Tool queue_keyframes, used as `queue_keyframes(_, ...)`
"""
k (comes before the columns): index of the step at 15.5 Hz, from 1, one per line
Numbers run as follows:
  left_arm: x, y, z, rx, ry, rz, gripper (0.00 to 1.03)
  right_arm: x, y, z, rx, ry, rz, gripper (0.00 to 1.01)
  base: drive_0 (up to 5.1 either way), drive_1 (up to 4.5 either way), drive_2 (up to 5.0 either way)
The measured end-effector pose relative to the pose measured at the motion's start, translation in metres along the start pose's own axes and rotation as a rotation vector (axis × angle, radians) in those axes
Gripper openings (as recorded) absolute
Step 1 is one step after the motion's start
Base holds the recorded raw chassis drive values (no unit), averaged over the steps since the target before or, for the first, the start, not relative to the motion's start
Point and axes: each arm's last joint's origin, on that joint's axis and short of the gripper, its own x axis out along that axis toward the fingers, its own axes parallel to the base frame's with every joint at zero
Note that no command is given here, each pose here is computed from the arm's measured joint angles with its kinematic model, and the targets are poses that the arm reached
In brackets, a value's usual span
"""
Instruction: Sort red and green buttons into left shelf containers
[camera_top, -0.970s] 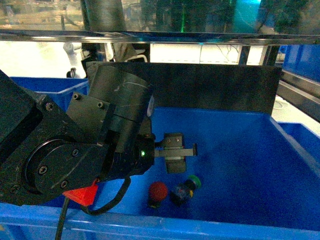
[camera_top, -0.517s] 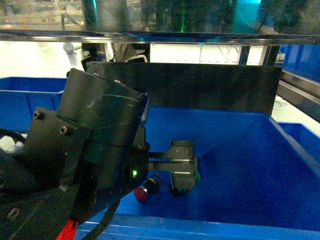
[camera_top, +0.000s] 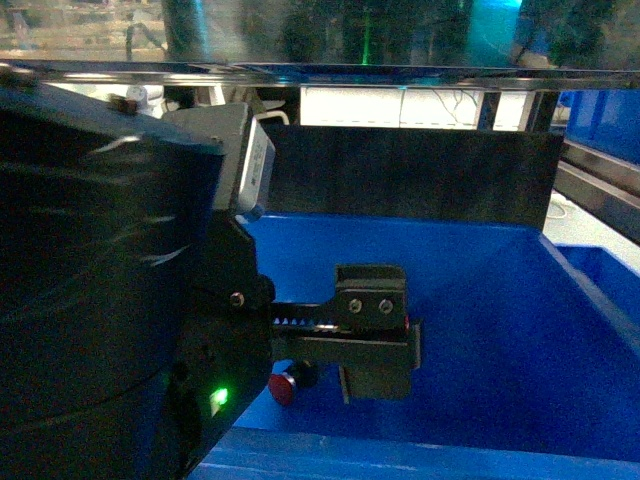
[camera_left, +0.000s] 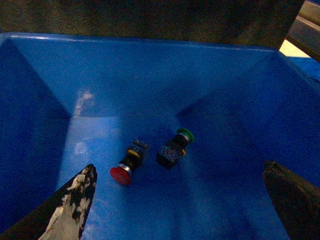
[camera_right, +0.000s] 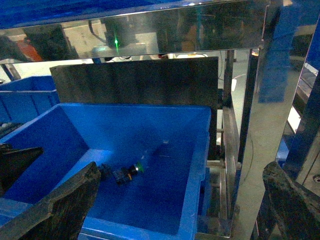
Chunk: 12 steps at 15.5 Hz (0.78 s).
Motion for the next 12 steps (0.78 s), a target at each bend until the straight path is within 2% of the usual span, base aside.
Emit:
queue_keyframes(6, -0.056, 0.018, 0.007, -0.015, -0.088, 0.038, 0.98, 0.0, 0.0, 0.0, 0.0, 0.0, 0.0, 0.98, 0.0, 0.0, 0.0)
queue_keyframes(9, -0.08, 0.035, 0.007, -0.045, -0.116, 0.112, 0.98, 0.0, 0.0, 0.0, 0.0, 0.0, 0.0, 0.98, 0.0, 0.0, 0.0)
queue_keyframes(10, -0.083, 0.043, 0.003, -0.061, -0.122, 0.131, 0.98, 0.0, 0.0, 0.0, 0.0, 0.0, 0.0, 0.98, 0.0, 0.0, 0.0)
queue_keyframes(11, -0.083, 0.059, -0.011, -0.06, -0.089, 0.186, 0.98, 0.0, 0.0, 0.0, 0.0, 0.0, 0.0, 0.98, 0.0, 0.0, 0.0)
queue_keyframes(12, -0.084, 0.064, -0.015, -0.054, -0.07, 0.209, 0.98, 0.0, 0.0, 0.0, 0.0, 0.0, 0.0, 0.98, 0.0, 0.0, 0.0)
